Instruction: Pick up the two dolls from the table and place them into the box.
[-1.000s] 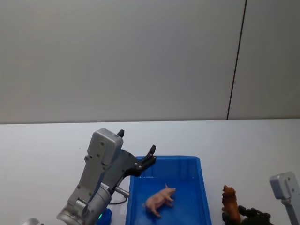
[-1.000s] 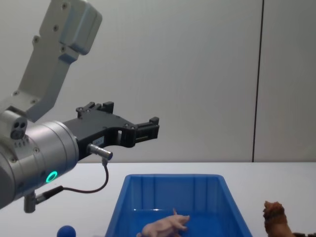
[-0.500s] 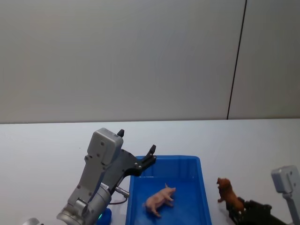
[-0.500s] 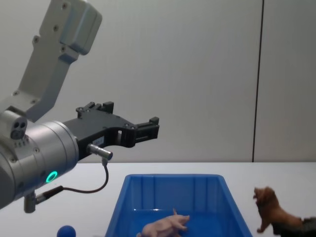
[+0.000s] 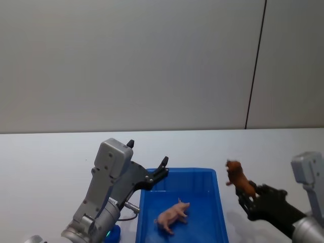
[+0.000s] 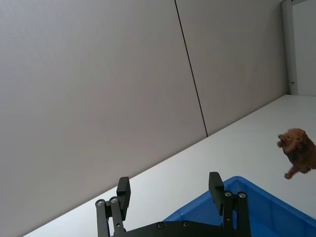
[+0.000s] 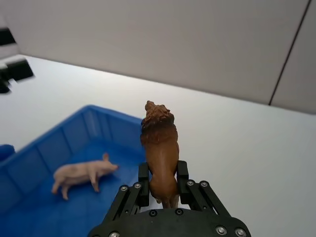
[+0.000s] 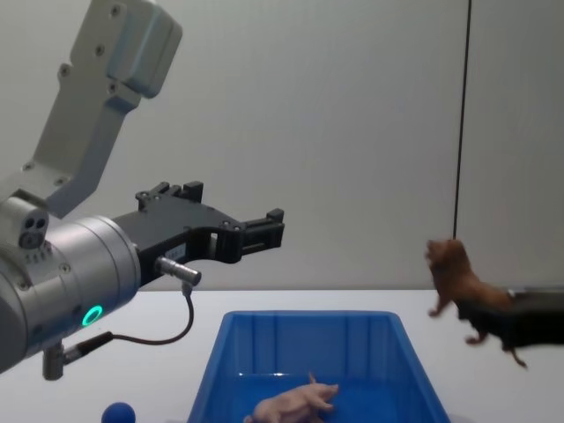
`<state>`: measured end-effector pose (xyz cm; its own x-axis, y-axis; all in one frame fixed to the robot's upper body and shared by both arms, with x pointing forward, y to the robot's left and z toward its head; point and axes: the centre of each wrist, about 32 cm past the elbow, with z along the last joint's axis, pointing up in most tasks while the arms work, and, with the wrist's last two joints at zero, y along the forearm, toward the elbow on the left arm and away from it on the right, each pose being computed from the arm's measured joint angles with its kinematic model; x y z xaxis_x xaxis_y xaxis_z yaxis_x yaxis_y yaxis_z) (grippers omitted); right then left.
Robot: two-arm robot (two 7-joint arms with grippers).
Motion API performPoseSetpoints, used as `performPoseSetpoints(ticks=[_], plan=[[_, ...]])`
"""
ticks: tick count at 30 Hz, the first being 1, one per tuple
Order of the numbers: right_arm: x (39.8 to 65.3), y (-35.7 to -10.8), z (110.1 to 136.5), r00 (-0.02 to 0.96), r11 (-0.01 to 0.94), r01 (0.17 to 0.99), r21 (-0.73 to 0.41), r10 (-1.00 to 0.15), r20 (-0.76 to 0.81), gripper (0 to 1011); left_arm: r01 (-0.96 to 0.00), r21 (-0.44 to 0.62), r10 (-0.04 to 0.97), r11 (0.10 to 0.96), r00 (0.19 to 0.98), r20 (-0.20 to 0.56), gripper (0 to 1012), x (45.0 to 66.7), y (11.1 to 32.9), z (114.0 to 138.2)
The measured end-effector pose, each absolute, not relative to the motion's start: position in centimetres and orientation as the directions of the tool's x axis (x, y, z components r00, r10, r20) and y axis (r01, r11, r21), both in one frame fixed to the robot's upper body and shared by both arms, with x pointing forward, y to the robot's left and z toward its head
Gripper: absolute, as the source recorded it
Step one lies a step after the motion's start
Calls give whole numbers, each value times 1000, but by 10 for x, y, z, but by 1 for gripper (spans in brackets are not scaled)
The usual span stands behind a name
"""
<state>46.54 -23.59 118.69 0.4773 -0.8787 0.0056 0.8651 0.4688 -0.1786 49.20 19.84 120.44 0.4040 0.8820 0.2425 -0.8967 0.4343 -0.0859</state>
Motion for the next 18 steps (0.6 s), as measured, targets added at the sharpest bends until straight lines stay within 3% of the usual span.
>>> performPoseSetpoints(ticks=[13,18], plan=[[490,-209,1205,576,571,802,-177,-817,-26,318,-897,-86,882,434,404,242,1001,492,198,1204],[500,-199,1202,604,601,773,-201,-795,-53,430,-897,-86,882,434,404,242,1001,492,198,1204]])
